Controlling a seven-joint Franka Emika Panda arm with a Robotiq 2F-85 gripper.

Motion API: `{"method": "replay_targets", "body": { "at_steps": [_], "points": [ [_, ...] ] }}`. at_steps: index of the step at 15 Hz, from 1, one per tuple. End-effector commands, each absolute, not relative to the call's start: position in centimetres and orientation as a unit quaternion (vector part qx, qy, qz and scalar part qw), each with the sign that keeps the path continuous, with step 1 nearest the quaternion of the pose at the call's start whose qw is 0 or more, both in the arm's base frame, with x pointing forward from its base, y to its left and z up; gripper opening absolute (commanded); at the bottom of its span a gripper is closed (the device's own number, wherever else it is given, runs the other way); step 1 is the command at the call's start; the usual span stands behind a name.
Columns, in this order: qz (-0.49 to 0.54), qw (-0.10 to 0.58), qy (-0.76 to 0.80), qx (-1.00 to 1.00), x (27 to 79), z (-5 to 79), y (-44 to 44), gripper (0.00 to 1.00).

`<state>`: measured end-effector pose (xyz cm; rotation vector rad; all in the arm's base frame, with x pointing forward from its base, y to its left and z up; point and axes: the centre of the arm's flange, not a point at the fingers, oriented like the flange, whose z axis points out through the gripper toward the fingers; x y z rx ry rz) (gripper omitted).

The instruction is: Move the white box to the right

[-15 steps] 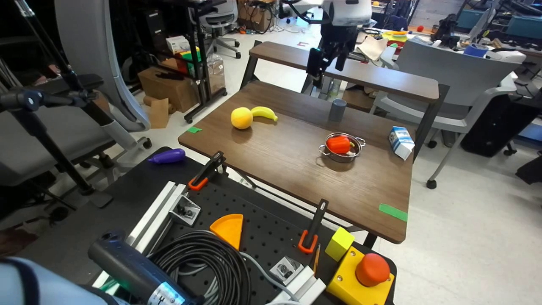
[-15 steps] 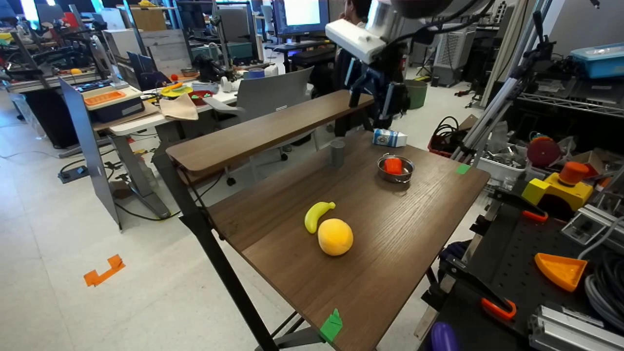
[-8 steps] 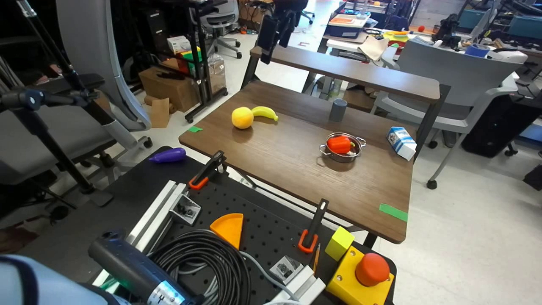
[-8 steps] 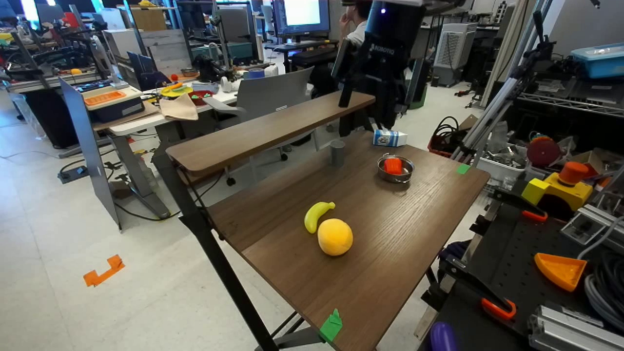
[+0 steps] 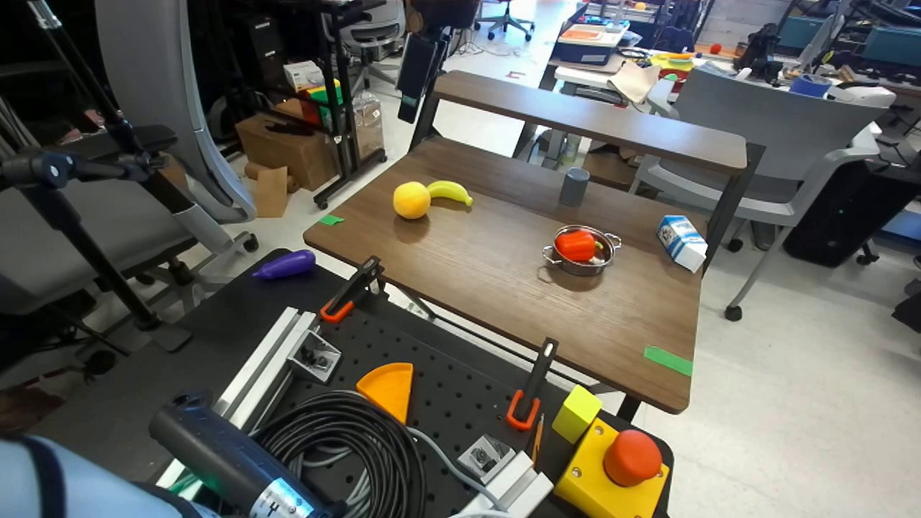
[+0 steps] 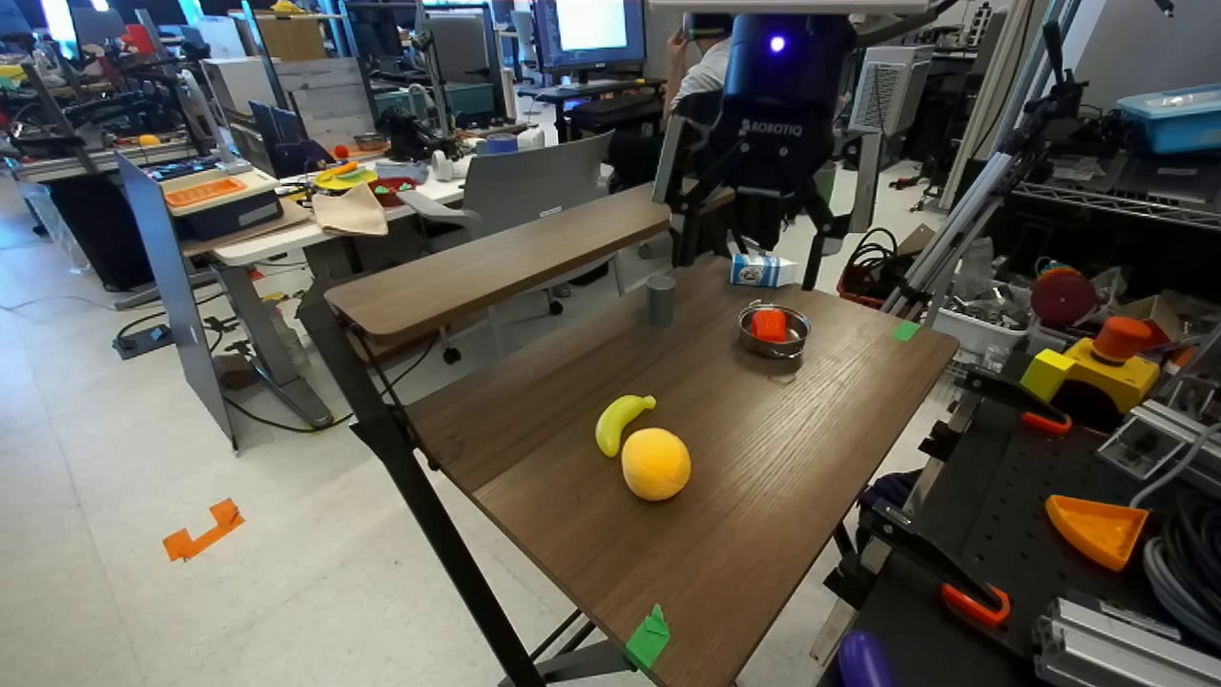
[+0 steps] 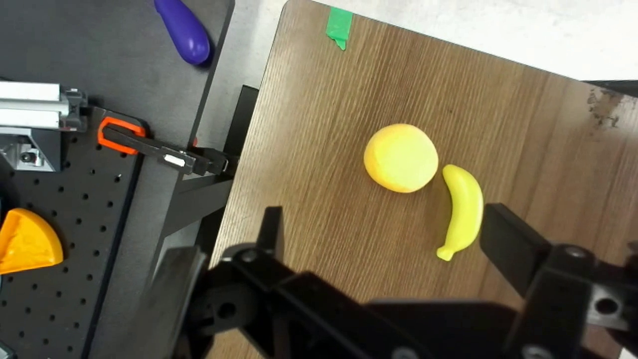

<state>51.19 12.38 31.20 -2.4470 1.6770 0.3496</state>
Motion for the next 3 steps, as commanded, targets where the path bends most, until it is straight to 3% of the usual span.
{"method": "replay_targets", "body": {
  "at_steps": [1,3],
  "points": [
    [0.117,0.077,0.558,-0.818,51.17,31.21,12.38,1.0],
    [0.117,0.077,0.558,-0.818,51.16,31.21,12.38,1.0]
  ]
}}
